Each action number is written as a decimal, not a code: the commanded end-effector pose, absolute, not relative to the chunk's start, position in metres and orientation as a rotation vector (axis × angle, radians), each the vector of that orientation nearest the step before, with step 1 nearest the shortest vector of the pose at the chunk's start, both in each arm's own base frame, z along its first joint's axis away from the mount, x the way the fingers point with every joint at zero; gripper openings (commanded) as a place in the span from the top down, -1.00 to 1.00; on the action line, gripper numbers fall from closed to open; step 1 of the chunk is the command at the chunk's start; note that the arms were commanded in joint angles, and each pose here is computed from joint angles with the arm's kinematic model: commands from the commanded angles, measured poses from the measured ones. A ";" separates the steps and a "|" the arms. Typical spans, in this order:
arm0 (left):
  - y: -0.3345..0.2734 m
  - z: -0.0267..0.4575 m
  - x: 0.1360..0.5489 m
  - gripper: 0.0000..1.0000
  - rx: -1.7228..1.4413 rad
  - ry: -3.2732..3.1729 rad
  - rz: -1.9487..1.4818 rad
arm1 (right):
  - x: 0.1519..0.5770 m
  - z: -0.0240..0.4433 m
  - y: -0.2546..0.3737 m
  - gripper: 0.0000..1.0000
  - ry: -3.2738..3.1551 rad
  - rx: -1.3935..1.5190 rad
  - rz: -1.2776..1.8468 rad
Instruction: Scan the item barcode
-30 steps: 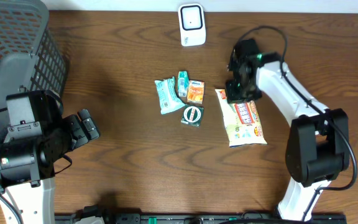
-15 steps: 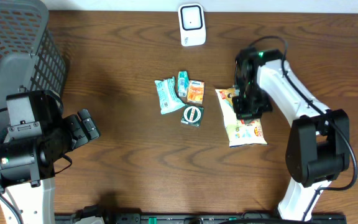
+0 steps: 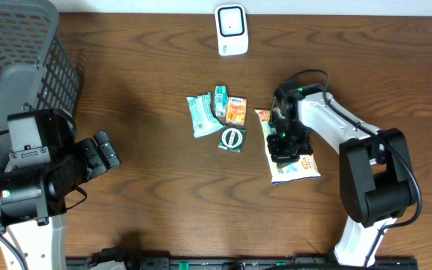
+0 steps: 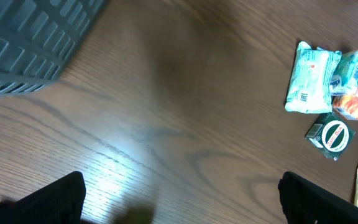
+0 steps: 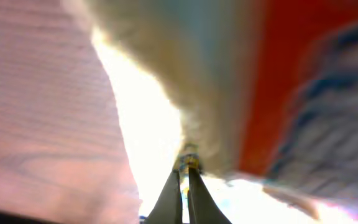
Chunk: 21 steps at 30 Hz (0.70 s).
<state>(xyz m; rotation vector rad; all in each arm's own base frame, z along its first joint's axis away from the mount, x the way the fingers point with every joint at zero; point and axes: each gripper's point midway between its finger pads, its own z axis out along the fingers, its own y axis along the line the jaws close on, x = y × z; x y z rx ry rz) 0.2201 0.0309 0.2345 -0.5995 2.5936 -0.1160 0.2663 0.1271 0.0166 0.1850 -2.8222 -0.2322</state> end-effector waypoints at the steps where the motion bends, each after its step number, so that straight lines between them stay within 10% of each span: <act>1: 0.035 0.233 0.219 -0.96 -0.625 2.591 -0.095 | 0.286 0.041 0.142 0.98 -2.864 0.195 -0.298; 21: 0.035 0.233 0.219 -0.95 -0.624 2.591 -0.095 | 0.353 0.042 0.098 0.87 -3.135 0.218 0.067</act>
